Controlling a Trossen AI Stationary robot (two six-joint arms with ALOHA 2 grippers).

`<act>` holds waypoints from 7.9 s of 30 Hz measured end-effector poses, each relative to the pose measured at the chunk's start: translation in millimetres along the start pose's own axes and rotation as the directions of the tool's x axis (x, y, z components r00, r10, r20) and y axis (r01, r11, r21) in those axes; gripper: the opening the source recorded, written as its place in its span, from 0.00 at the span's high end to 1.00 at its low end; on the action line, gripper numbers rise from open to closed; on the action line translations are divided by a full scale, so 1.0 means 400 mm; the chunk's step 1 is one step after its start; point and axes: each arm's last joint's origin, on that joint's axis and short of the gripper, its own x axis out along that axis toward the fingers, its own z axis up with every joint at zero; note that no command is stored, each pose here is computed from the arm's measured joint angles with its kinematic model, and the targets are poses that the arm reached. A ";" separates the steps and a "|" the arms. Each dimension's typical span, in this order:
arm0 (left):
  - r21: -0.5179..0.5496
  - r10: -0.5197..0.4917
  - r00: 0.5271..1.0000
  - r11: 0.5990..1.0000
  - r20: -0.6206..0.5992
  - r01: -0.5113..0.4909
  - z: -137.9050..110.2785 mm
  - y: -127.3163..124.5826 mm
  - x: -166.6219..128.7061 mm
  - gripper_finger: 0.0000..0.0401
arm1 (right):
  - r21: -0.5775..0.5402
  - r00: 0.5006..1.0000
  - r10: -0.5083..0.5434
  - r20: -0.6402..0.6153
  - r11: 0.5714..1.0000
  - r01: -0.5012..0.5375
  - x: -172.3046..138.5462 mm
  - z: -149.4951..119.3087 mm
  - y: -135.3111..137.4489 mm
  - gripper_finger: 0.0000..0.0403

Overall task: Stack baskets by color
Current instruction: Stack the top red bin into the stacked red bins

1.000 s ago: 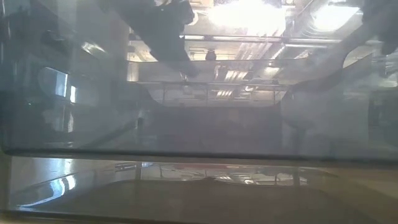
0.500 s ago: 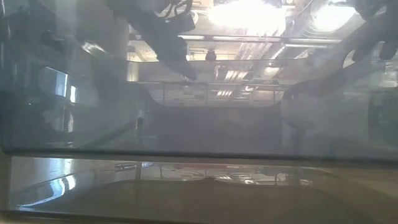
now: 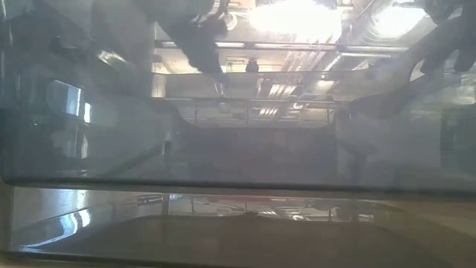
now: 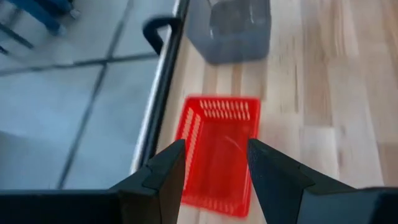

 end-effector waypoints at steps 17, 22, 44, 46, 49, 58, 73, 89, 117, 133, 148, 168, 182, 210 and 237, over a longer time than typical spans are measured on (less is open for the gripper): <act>0.071 -0.163 0.974 0.982 -0.160 0.176 -0.087 0.032 0.080 0.61 | 0.016 1.000 0.022 -0.007 1.000 -0.021 0.001 -0.004 0.007 0.80; 0.080 -0.186 0.960 0.975 -0.210 0.207 -0.107 0.022 0.123 0.61 | 0.009 1.000 0.015 -0.003 1.000 -0.015 0.009 -0.009 0.002 0.80; 0.060 -0.236 0.908 0.960 -0.347 0.272 -0.177 -0.022 0.256 0.61 | 0.009 1.000 0.013 -0.003 1.000 -0.013 0.009 -0.009 0.001 0.80; 0.071 -0.214 0.912 0.965 -0.351 0.254 -0.178 -0.025 0.266 0.61 | 0.009 1.000 0.013 -0.004 1.000 -0.013 0.009 -0.009 0.001 0.80; 0.081 -0.190 0.911 0.969 -0.366 0.234 -0.183 -0.028 0.276 0.61 | 0.009 1.000 0.013 -0.004 1.000 -0.013 0.009 -0.009 0.001 0.80; 0.084 -0.183 0.915 0.970 -0.360 0.228 -0.182 -0.028 0.281 0.62 | 0.009 1.000 0.013 -0.004 1.000 -0.012 0.009 -0.009 0.001 0.80; 0.089 -0.167 0.918 0.973 -0.360 0.212 -0.181 -0.027 0.282 0.98 | 0.009 1.000 0.013 -0.004 1.000 -0.013 0.009 -0.009 0.001 0.80; 0.163 -0.085 0.910 0.973 -0.406 0.163 -0.149 -0.063 0.244 1.00 | -0.024 0.989 0.130 0.064 0.991 -0.129 0.007 -0.010 0.030 0.80; 0.431 -0.056 0.973 0.890 -0.223 0.150 0.028 -0.437 -0.079 1.00 | -0.434 0.803 0.585 0.113 0.756 -0.489 -0.053 -0.006 0.178 0.80; 0.447 -0.004 0.953 0.882 -0.304 0.147 -0.023 -0.582 -0.184 1.00 | -0.549 0.797 0.548 0.254 0.760 -0.348 -0.006 0.084 0.209 0.65; 0.537 0.039 0.937 0.827 -0.347 0.165 -0.032 -0.563 -0.179 1.00 | -0.575 0.790 0.537 0.296 0.761 -0.302 0.054 0.260 0.218 0.62; 0.551 0.067 0.958 0.828 -0.278 0.102 0.024 -0.500 -0.144 1.00 | -0.635 0.914 0.378 0.146 0.745 -0.207 0.097 0.343 0.310 0.62; 0.542 0.039 0.961 0.832 -0.274 0.121 0.025 -0.508 -0.148 1.00 | -0.675 0.957 0.285 0.053 0.717 -0.176 0.217 0.309 0.352 0.62; 0.582 0.058 0.987 0.812 -0.151 0.041 0.046 -0.552 -0.169 1.00 | -0.661 0.979 0.200 0.029 0.739 -0.132 0.260 0.291 0.348 0.62; 0.575 0.055 0.994 0.818 -0.098 0.011 0.055 -0.570 -0.179 0.87 | -0.597 0.976 0.209 -0.066 0.775 -0.207 0.269 0.297 0.336 1.00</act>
